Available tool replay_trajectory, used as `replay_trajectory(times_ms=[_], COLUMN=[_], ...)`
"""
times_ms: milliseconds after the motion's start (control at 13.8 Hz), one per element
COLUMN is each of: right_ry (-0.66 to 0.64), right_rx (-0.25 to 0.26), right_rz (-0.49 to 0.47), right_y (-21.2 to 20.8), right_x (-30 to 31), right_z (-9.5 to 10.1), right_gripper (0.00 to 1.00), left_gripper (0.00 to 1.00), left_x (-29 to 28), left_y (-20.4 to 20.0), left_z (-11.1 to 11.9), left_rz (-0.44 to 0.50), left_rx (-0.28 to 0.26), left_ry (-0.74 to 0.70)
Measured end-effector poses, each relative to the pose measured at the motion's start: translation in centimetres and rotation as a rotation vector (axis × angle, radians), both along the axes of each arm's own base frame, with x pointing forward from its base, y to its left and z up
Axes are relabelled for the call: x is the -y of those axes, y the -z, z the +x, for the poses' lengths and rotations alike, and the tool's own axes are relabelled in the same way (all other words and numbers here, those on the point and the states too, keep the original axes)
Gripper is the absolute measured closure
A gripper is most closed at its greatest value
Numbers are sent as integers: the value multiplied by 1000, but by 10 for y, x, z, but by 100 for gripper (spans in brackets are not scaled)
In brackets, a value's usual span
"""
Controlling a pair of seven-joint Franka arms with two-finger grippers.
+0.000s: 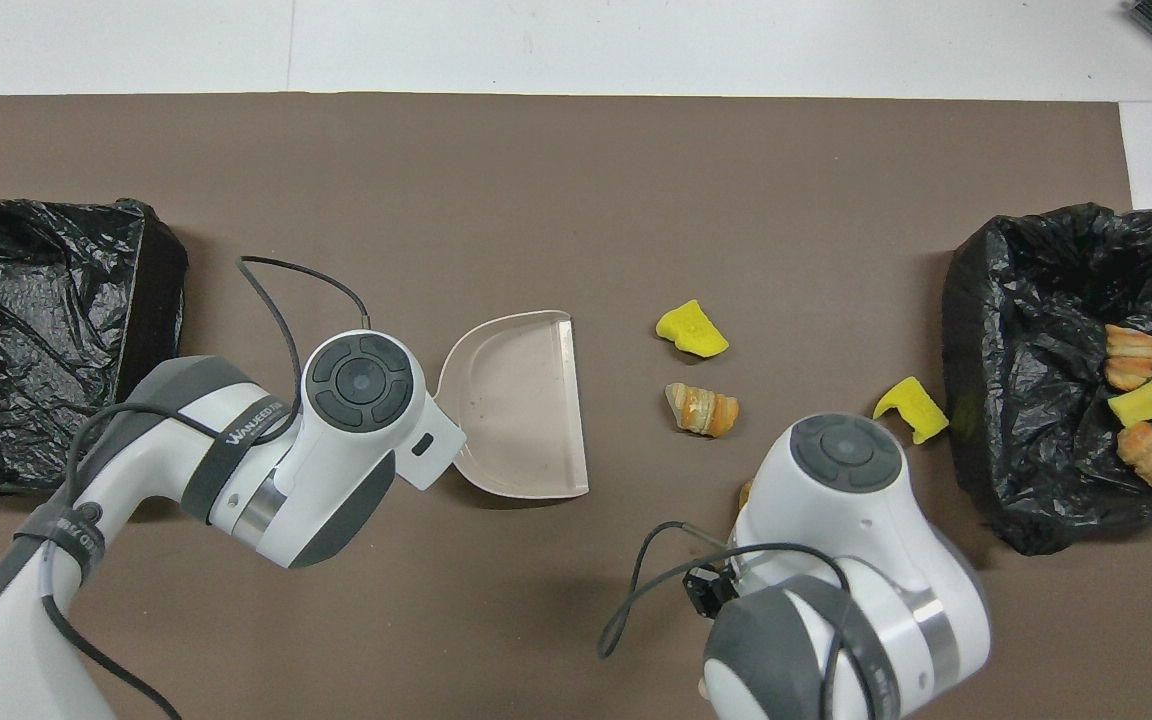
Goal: Sweep and dump trash in bin
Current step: 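Sweep the bread and sponge pieces toward the dustpan with the right gripper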
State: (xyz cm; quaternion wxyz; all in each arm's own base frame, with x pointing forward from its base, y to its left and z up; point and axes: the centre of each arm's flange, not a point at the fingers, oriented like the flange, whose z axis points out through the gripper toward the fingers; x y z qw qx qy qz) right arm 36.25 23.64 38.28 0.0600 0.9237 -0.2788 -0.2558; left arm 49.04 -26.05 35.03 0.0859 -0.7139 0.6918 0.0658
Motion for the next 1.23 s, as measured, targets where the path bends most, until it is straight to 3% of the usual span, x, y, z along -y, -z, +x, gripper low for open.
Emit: replay_trajectory(times_ms=[218, 435, 653, 943, 1233], right_ry=[12, 29, 10, -40, -72], right_rx=[83, 132, 160, 199, 175], right_rz=[14, 25, 56, 126, 134], right_y=[24, 50, 61, 47, 9], right_x=[-11, -20, -40, -56, -52], right_z=[-11, 5, 42, 104, 158], right_gripper=[74, 74, 74, 74, 74], left_gripper=[68, 68, 68, 68, 68], left_x=[0, 0, 0, 0, 0], left_y=[0, 0, 0, 0, 0], left_z=[0, 0, 0, 0, 0], left_rz=[0, 0, 0, 0, 0], left_rx=[0, 0, 0, 0, 1], left_ry=[0, 0, -1, -2, -3])
